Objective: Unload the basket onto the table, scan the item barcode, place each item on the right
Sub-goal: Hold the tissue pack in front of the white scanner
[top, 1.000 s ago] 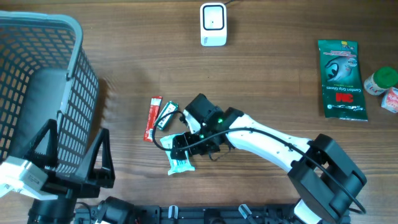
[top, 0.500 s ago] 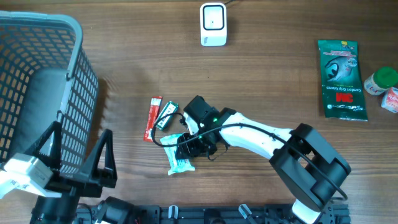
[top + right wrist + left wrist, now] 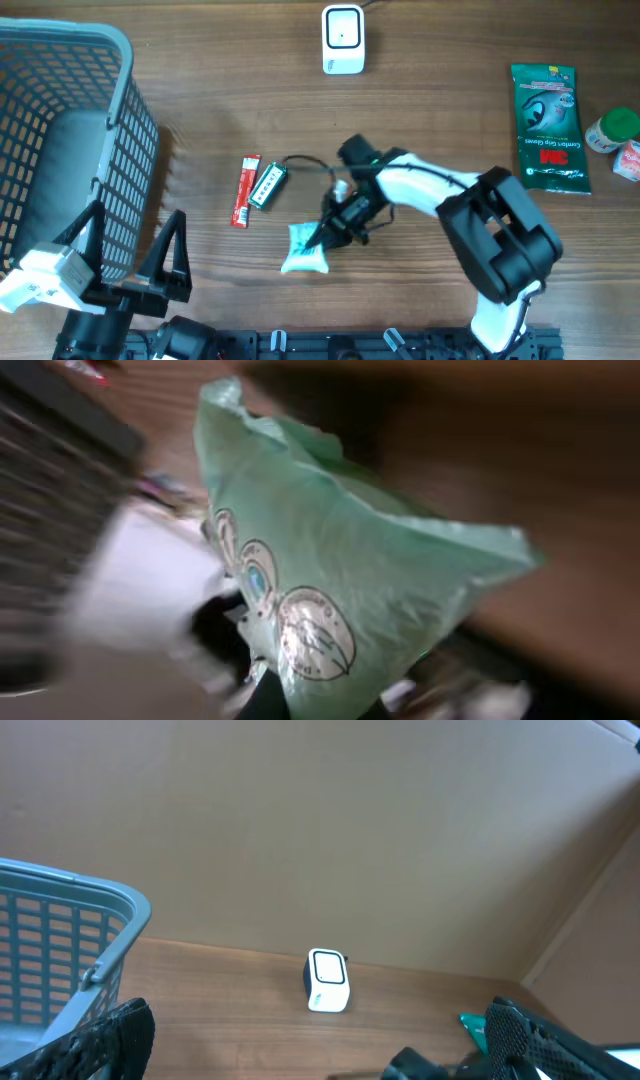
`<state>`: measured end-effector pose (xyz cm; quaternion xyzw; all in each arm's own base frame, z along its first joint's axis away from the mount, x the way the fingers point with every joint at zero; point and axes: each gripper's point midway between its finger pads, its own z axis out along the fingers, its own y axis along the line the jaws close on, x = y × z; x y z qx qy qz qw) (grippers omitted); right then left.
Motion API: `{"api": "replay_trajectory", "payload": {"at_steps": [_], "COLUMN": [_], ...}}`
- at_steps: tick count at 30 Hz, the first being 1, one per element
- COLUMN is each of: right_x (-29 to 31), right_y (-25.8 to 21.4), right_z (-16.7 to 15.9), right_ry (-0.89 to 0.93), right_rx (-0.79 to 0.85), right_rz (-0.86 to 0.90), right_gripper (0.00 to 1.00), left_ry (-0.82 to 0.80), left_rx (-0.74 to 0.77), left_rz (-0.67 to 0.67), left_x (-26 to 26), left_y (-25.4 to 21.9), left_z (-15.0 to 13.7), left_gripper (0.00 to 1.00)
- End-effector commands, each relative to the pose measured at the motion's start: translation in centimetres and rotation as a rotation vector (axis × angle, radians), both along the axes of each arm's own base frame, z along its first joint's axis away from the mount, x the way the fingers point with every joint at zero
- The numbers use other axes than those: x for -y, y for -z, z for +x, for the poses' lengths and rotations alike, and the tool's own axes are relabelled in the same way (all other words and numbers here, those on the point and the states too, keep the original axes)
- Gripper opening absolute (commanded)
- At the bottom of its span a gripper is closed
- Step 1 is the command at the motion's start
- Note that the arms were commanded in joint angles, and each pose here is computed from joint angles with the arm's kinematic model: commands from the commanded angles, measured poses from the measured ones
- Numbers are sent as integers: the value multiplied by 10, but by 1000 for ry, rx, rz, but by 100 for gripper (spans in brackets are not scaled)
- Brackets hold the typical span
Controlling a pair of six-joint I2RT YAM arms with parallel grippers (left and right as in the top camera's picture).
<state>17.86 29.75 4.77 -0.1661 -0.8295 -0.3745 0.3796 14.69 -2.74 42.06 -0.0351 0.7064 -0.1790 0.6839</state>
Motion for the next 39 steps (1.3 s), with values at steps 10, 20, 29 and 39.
{"api": "replay_trajectory", "payload": {"at_steps": [10,20,29,39], "right_x": [-16,64,129,127], "right_y": [-73,-64,-63,-88], "right_z": [38,111,121,183], "right_ry": [258,597,829,649], "right_rx": [-860,-1020,-1400,-561], "right_rz": [-25,-14,-76,320], "right_gripper": [4,4,4,4], "left_ry": [-5,-103,-106,-110], "left_rx": [5,-69,-116,-178], "left_rz": [-44,-119,-99,-71], "left_x": [-2,-19,-19,-19], "left_y": [-5,11,23,39], "left_z": [-4,-1,-2,-4], "left_gripper": [100,100,100,100]}}
